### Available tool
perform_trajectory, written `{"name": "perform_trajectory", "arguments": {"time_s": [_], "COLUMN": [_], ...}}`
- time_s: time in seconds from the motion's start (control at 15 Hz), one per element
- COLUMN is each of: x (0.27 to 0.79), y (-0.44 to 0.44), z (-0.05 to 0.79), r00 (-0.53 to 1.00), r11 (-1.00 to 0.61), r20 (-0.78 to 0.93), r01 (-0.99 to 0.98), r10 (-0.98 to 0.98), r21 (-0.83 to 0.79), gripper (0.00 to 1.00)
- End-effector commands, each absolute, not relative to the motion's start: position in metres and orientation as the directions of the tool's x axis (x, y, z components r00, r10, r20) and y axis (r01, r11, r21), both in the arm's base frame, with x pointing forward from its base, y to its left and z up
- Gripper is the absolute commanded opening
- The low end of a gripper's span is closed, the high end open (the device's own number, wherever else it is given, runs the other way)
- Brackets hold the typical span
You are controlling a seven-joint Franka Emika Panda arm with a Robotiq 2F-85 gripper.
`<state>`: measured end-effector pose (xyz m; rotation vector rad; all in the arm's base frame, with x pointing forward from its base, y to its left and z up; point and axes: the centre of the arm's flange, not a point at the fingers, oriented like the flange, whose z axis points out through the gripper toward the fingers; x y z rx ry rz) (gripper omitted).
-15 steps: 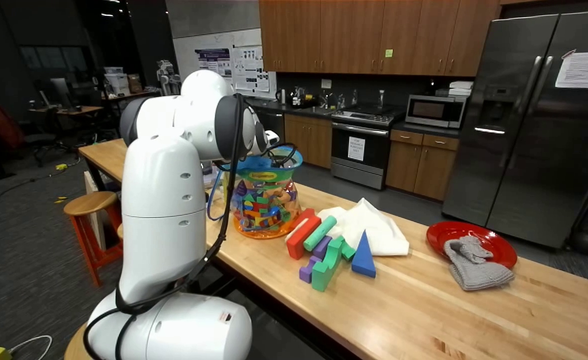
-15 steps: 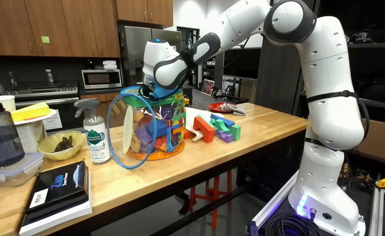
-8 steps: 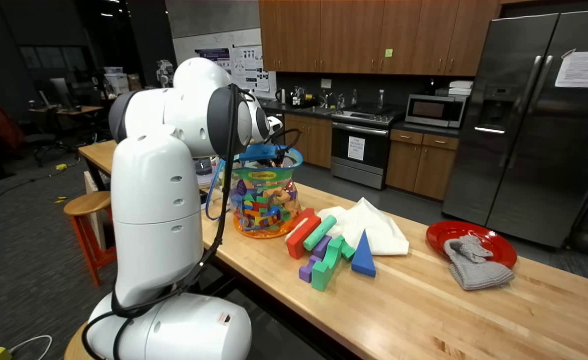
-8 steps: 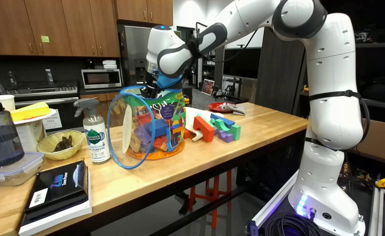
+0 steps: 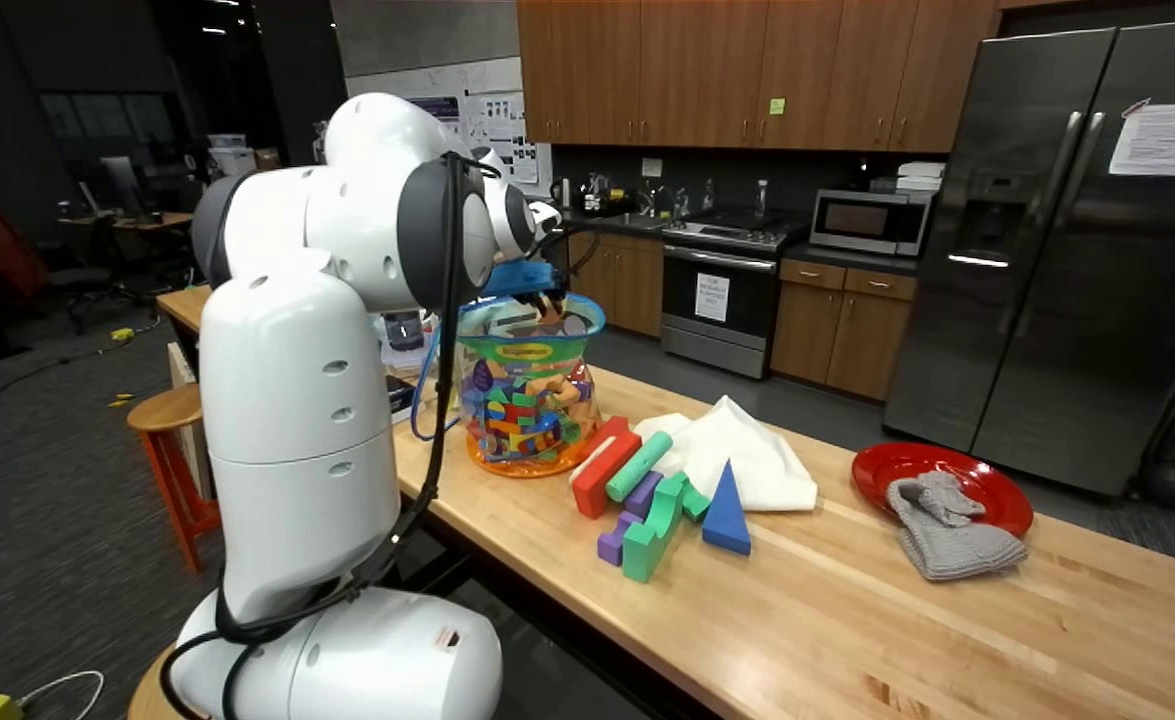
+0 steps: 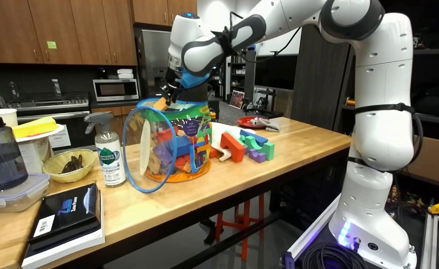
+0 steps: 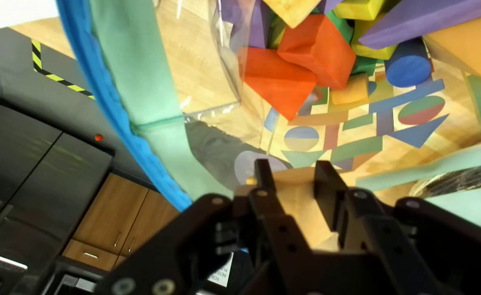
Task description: Remove the yellow rectangle plush toy from the bag and put it on the countertop
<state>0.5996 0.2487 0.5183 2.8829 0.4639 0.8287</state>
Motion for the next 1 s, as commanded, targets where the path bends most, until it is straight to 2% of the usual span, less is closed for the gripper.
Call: {"name": "perform_trajectory", "arguments": {"time_s": [0.0, 0.93], "x": [0.600, 0.603], "y": [0.237, 0.102], "z": [0.542, 0.594], "r00": [0.794, 0.849], "r11": [-0.939, -0.963], "r20": [0.503, 0.521], "r01": [0.260, -0.057], "r10": [0.340, 0.091], "r21": [0.225, 0.263], "gripper": [0.08, 0.08]}}
